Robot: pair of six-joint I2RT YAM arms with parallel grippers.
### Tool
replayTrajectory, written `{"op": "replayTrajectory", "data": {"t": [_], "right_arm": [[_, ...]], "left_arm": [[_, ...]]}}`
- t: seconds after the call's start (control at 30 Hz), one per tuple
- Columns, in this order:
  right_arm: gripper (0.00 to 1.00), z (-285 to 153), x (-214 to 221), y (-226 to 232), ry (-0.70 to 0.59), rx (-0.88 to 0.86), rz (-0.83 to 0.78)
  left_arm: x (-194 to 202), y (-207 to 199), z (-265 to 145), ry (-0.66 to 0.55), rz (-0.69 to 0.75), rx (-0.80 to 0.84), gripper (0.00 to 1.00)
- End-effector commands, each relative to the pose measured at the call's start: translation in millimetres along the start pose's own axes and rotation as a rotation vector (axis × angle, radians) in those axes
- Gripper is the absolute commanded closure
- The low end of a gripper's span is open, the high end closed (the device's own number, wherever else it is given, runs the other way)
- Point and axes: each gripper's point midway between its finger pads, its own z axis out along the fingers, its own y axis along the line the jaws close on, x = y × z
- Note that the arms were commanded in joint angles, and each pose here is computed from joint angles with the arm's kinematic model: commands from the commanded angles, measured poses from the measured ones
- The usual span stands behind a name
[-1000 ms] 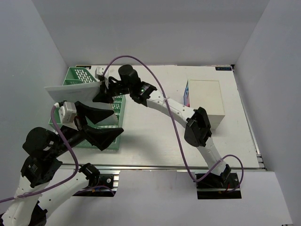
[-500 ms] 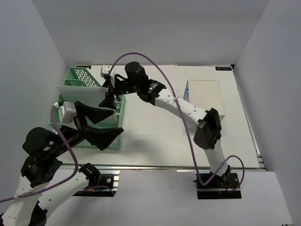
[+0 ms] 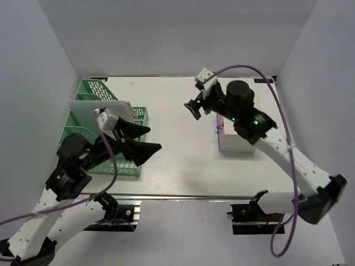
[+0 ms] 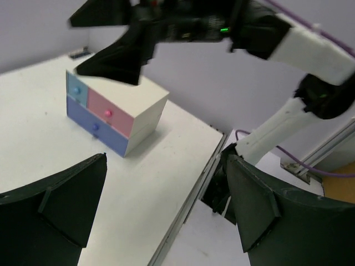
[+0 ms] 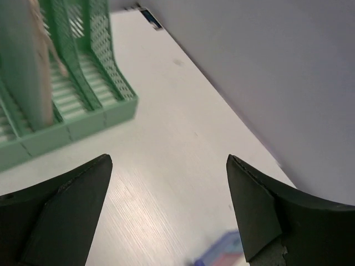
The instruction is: Organize the desk
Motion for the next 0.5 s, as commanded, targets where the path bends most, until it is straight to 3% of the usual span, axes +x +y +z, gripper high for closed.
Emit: {"op": "replayTrajectory", "data": {"t": [0.0, 0.17, 0.47], "right_arm": [[0.11, -44.3, 21.6, -28.5, 0.066, 0.218, -0.09], [0.11, -100.3, 35.4, -34.9, 0.108, 0.33, -0.057], [0.11, -138.6, 48.7, -64.2, 0.116, 0.504, 0.008]], "left_arm": [[29.3, 19.0, 19.5, 0.093, -0.032, -0.032, 0.02], [50.5, 37.1, 38.6, 0.166, -0.073, -0.08, 0.02], [83.8, 57.7, 61.0, 0.241, -0.125, -0.108, 0.02]]}}
